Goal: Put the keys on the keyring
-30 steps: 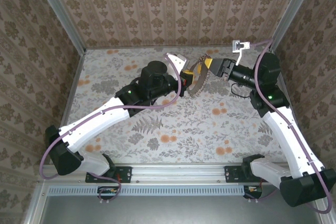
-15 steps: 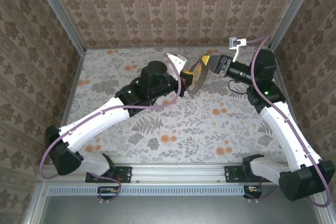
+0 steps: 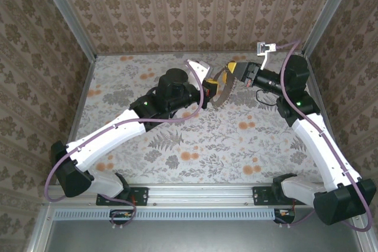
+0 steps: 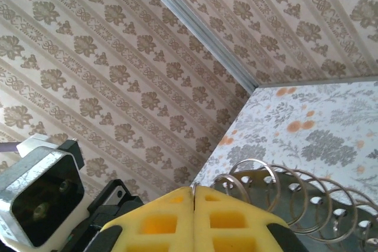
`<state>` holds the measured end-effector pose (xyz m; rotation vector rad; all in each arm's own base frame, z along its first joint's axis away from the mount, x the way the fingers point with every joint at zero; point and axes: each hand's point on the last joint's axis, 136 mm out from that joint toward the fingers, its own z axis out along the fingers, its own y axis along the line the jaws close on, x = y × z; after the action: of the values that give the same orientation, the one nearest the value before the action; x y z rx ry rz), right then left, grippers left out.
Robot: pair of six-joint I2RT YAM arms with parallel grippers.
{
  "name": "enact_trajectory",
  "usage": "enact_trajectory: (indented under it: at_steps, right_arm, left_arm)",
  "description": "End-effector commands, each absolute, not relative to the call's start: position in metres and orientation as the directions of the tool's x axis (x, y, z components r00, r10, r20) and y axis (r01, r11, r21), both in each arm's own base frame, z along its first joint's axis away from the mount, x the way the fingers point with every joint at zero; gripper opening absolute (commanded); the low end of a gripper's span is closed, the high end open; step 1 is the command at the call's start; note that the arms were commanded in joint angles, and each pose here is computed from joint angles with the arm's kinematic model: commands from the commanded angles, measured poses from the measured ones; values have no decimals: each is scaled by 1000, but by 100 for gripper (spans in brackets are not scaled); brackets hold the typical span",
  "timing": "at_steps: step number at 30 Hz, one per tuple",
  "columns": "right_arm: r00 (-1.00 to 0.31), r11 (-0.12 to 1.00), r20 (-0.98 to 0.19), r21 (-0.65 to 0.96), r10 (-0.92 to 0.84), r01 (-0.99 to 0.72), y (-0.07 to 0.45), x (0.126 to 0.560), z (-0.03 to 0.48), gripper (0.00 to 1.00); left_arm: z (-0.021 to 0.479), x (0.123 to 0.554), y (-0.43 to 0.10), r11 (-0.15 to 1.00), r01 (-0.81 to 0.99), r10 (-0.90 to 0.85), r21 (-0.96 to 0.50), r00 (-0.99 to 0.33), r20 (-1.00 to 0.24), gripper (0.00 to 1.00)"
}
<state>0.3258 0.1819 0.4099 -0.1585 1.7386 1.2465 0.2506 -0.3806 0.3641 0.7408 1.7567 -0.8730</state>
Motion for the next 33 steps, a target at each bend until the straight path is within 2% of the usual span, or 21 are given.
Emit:
enact_trajectory:
  at_steps: [1, 6, 11, 15, 21, 24, 27, 33]
  right_arm:
    - [-514, 479, -764, 646, 391, -595, 183, 327, 418, 1]
    - [-511, 484, -774, 633, 375, -604, 184, 328, 418, 0]
    - [-472, 527, -836, 544, 278, -653, 186, 322, 421, 0]
    - [-418, 577, -894, 430, 162, -694, 184, 319, 420, 0]
    - [-352, 536, -935, 313, 31, -784, 193, 311, 420, 0]
    - [-322, 485, -947, 275, -13, -830, 199, 303, 423, 0]
    - [-298, 437, -954, 255, -31, -862, 203, 299, 428, 0]
    - [-312, 345, -949, 279, -43, -896, 212, 294, 431, 0]
  left_arm:
    - [409, 247, -378, 515, 826, -21, -231, -258, -966, 0]
    - [409, 246, -379, 511, 828, -22, -230, -255, -967, 0]
    - [408, 249, -376, 527, 825, 12, -205, -249, -969, 1]
    - [408, 251, -365, 525, 832, 48, -181, -241, -969, 29]
    - [409, 257, -343, 500, 856, 130, -132, -225, -966, 49]
    - [412, 257, -335, 443, 891, 166, -99, -190, -968, 54]
    - [418, 251, -330, 335, 940, 174, -70, -135, -975, 55]
    - [421, 235, -328, 145, 989, 209, -19, -49, -977, 53]
